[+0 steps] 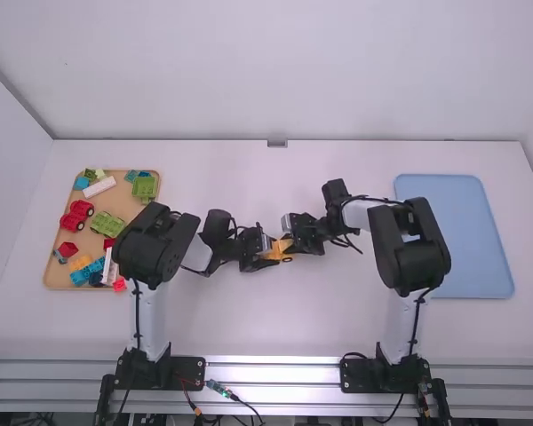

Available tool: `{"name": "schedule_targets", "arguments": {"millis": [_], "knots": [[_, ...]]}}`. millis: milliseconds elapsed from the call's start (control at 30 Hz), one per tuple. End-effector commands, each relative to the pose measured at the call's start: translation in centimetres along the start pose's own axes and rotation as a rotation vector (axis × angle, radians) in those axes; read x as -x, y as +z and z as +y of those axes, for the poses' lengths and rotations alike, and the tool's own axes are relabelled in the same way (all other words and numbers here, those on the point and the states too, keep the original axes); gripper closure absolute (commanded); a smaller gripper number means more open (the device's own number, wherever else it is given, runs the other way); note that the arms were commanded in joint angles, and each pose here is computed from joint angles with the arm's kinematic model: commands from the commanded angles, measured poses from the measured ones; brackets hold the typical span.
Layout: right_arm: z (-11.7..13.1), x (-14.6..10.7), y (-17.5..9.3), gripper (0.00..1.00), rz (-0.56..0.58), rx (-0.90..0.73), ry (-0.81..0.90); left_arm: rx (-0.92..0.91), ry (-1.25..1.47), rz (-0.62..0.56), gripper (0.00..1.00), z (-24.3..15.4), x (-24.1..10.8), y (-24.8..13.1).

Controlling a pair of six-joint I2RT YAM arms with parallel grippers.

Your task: Assemble lego blocks to make yellow taxi

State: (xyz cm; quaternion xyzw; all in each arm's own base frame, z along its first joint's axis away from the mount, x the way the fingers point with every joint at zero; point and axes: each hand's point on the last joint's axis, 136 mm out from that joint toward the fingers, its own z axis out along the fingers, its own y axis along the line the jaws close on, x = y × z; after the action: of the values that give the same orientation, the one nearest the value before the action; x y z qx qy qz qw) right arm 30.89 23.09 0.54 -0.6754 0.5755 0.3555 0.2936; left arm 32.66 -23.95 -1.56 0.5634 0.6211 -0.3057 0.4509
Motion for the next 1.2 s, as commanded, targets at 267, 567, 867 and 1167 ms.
{"name": "schedule_targets", "arguments": {"millis": [267,567,867,1167], "knots": [[0.1,0.5,0.2,0.96,-0.015,-0.025,-0.027,-0.003,-0.06,0.085,0.59,-0.7,-2.6,0.1],[-0.4,-0.1,0.3,0.95,-0.027,-0.07,0.022,-0.029,-0.053,0.102,0.63,-0.9,-2.7,0.4],[-0.5,-0.1,-0.3,0.94,0.014,-0.087,0.034,-0.018,-0.055,0.116,0.64,-0.8,-3.1,0.2],[0.1,-0.6,-0.4,0.96,0.052,-0.071,0.01,-0.001,-0.062,0.14,0.66,-0.6,-3.6,0.0]]}}
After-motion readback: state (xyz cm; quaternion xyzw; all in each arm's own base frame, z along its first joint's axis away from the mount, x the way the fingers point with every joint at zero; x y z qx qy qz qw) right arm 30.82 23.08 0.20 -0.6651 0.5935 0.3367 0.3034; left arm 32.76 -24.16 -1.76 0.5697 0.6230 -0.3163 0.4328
